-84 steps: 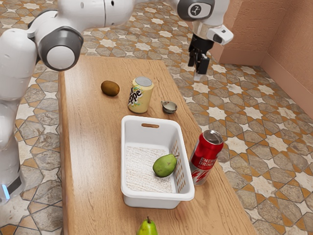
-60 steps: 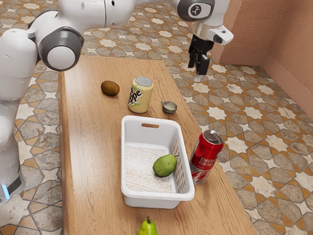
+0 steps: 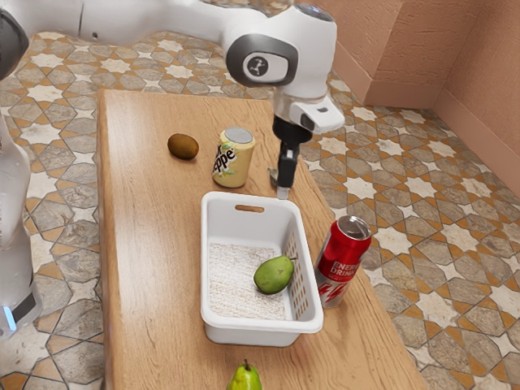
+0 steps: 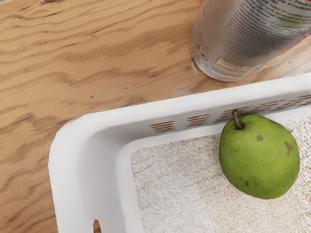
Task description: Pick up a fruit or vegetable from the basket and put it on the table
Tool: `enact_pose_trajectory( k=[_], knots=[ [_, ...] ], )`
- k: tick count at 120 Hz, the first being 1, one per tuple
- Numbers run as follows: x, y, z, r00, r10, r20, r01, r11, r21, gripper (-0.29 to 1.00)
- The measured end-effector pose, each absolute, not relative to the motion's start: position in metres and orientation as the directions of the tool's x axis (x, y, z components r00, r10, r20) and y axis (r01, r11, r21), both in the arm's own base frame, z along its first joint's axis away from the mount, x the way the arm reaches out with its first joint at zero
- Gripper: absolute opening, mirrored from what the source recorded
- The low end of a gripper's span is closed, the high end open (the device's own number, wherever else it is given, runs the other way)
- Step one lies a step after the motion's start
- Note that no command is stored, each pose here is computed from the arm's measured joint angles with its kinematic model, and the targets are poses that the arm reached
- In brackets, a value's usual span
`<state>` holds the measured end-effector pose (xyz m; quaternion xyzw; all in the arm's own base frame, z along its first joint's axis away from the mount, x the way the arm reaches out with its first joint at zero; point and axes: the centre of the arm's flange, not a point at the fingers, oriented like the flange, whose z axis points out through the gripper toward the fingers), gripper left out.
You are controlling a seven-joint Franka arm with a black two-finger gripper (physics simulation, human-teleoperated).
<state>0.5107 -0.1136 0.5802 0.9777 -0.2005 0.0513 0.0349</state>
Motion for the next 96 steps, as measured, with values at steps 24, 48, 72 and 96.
enact_pose_trajectory(
  k=[24,48,72,96],
  knots=[
    [0.498,-0.156,0.535,0.888,-0.441,0.133,-0.455,-0.883,0.114,0.70],
    [0.498,-0.160,0.517,0.885,-0.431,0.175,-0.453,-0.883,0.119,0.70],
    [0.517,-0.175,0.497,0.879,-0.436,0.192,-0.457,-0.885,0.085,0.72],
    [0.516,-0.162,0.477,0.898,-0.403,0.174,-0.422,-0.902,0.089,0.70]
  ],
)
